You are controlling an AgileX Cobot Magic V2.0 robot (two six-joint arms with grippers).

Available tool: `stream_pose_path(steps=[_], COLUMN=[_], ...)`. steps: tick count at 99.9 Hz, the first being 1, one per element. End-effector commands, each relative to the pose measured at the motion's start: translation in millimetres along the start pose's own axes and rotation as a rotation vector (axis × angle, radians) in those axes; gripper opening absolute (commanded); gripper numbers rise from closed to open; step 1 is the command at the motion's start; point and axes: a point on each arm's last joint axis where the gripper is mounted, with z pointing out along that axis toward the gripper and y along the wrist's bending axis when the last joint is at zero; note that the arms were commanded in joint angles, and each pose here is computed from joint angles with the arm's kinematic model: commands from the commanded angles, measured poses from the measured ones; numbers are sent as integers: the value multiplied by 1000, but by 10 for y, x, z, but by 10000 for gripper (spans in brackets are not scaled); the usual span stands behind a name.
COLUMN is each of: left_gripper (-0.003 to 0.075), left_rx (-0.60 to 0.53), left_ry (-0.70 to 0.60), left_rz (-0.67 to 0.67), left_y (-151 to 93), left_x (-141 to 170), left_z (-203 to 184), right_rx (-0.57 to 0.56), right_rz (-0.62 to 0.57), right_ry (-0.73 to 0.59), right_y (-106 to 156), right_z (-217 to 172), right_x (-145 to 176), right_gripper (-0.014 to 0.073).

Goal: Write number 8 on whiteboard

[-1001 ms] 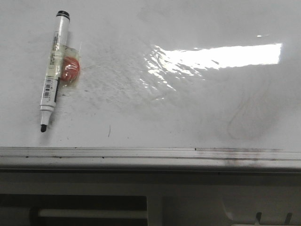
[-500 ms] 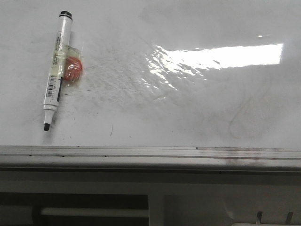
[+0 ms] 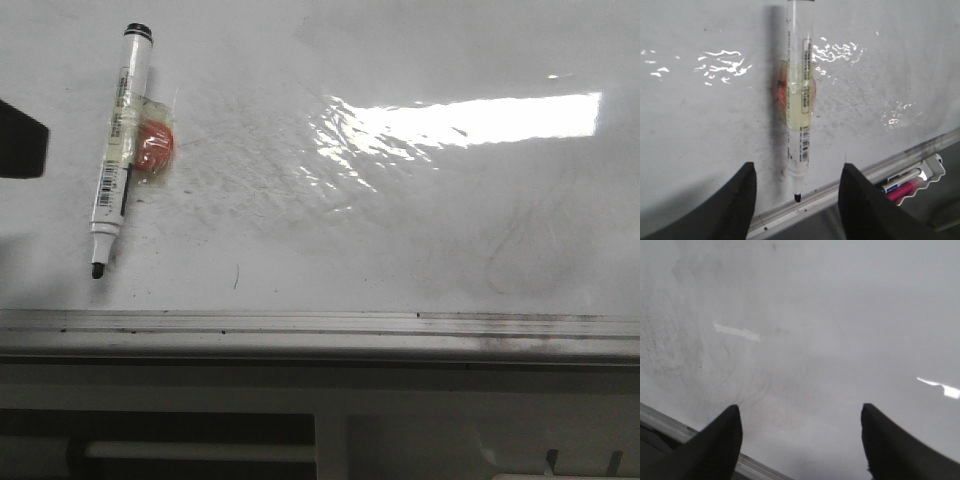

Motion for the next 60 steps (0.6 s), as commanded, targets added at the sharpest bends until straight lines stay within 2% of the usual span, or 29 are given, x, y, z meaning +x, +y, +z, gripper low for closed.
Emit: stream_pose_path(steps=[1,26,33,45,54,60], left_gripper=[333,327,252,-23,-20,-20], left_rx=[-21,-53,-61,-57,-47,-1], left_ry=[-69,24,40,50,45,60], left_rz=[-6,-7,-9,-8,-6,5], left_y=[-38,-12,2,0,-18,-83], left_x=[-151,-114,-93,-83,-104,-137], left_z=[91,400,441,447,425,369], right_rx=[15,3,-3,-12,-24,-51], right_rz=[21,42,53,66,70,47], right_ry=[-95,-102,-105,-109,-107,-108], right_y=[-14,-4,1,9,22,54], right_z=[-28,-29,-29,-33,-50,-92], right_x=[-171,-178,-180,-189,-209,-262], right_gripper=[447,447,447,446,446,446])
